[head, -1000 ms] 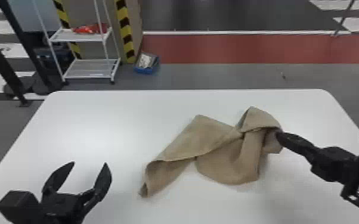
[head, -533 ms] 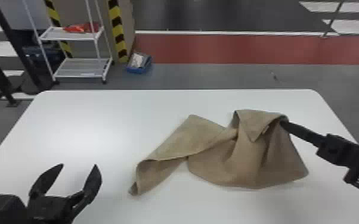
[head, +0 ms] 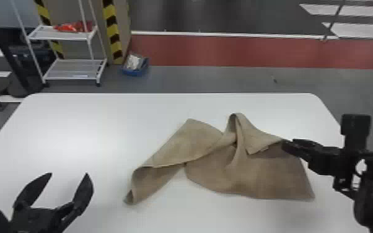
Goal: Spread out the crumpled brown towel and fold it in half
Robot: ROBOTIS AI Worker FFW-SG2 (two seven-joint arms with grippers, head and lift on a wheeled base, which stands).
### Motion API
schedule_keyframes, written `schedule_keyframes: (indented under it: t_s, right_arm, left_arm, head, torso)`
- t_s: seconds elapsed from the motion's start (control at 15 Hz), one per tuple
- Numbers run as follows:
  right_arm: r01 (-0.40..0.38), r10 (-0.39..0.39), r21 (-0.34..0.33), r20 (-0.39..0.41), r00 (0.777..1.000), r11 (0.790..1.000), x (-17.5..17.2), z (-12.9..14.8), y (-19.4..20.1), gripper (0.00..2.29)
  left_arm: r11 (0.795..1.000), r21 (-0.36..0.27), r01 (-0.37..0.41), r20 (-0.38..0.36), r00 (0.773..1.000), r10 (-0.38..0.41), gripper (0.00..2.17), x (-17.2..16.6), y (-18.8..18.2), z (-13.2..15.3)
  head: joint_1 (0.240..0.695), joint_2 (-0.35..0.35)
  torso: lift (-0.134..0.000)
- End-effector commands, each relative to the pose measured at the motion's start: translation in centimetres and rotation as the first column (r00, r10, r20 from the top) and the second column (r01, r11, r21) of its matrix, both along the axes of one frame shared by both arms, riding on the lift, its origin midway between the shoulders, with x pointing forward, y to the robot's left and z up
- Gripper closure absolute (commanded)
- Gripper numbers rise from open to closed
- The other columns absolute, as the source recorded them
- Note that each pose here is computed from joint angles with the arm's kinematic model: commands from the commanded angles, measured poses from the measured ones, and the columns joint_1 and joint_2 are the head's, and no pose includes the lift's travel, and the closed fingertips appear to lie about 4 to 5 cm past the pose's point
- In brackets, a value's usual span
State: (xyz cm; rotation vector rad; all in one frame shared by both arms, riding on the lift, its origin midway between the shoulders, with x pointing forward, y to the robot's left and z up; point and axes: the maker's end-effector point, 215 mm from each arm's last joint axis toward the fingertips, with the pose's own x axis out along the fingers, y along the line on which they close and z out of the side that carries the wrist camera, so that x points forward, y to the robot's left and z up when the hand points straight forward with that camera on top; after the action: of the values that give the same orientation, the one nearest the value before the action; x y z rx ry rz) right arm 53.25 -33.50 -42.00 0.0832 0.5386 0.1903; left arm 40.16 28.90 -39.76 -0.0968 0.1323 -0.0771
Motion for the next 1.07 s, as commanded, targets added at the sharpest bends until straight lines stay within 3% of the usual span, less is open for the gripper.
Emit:
schedule_keyframes:
  t_s: [0.0, 0.13, 0.33, 0.53, 0.6, 0.73, 1.0]
  right_arm:
    - [0.009, -0.008, -0.042, 0.019, 1.000, 0.999, -2.1, 1.6, -2.0, 0.06]
    - [0.067, -0.068, -0.101, -0.001, 0.998, 0.993, -3.7, 2.1, -5.2, 0.06]
    - [0.128, -0.129, -0.105, -0.005, 0.992, 0.986, -4.9, 2.0, -8.3, 0.07]
    - [0.145, -0.145, -0.088, 0.013, 0.989, 0.986, -5.9, 2.7, -9.5, 0.07]
    - [0.149, -0.148, -0.084, 0.017, 0.989, 0.985, -6.1, 2.8, -9.8, 0.07]
    - [0.149, -0.148, -0.069, 0.025, 0.989, 0.986, -6.7, 3.2, -9.9, 0.07]
    - [0.158, -0.156, -0.054, 0.036, 0.987, 0.986, -7.5, 3.7, -10.6, 0.07]
  left_arm:
    - [1.000, -0.007, 0.011, 0.002, 1.000, -0.011, 0.07, 0.0, -0.3, 0.0]
    - [0.998, -0.024, 0.058, 0.013, 0.998, -0.057, 0.07, -0.1, -1.1, 0.3]
    - [0.988, -0.054, 0.141, 0.009, 0.990, -0.141, 0.09, 0.1, -3.3, 0.2]
    - [0.966, -0.094, 0.242, -0.093, 0.963, -0.251, 0.20, 0.3, -6.0, -2.3]
    - [0.957, -0.068, 0.281, -0.110, 0.951, -0.288, 0.21, 0.8, -6.7, -2.6]
    - [0.947, 0.047, 0.317, -0.148, 0.940, -0.307, 0.21, 2.0, -7.4, -3.2]
    - [0.935, 0.041, 0.351, -0.180, 0.924, -0.339, 0.21, 2.9, -8.9, -3.8]
  head:
    - [0.695, -0.052]
    - [0.695, -0.069]
    - [0.695, -0.148]
    - [0.695, -0.202]
    - [0.695, -0.232]
    - [0.695, -0.257]
    - [0.695, -0.278]
  torso:
    - [-0.124]
    - [-0.124]
    - [-0.124]
    - [-0.124]
    - [-0.124]
    - [-0.124]
    - [-0.124]
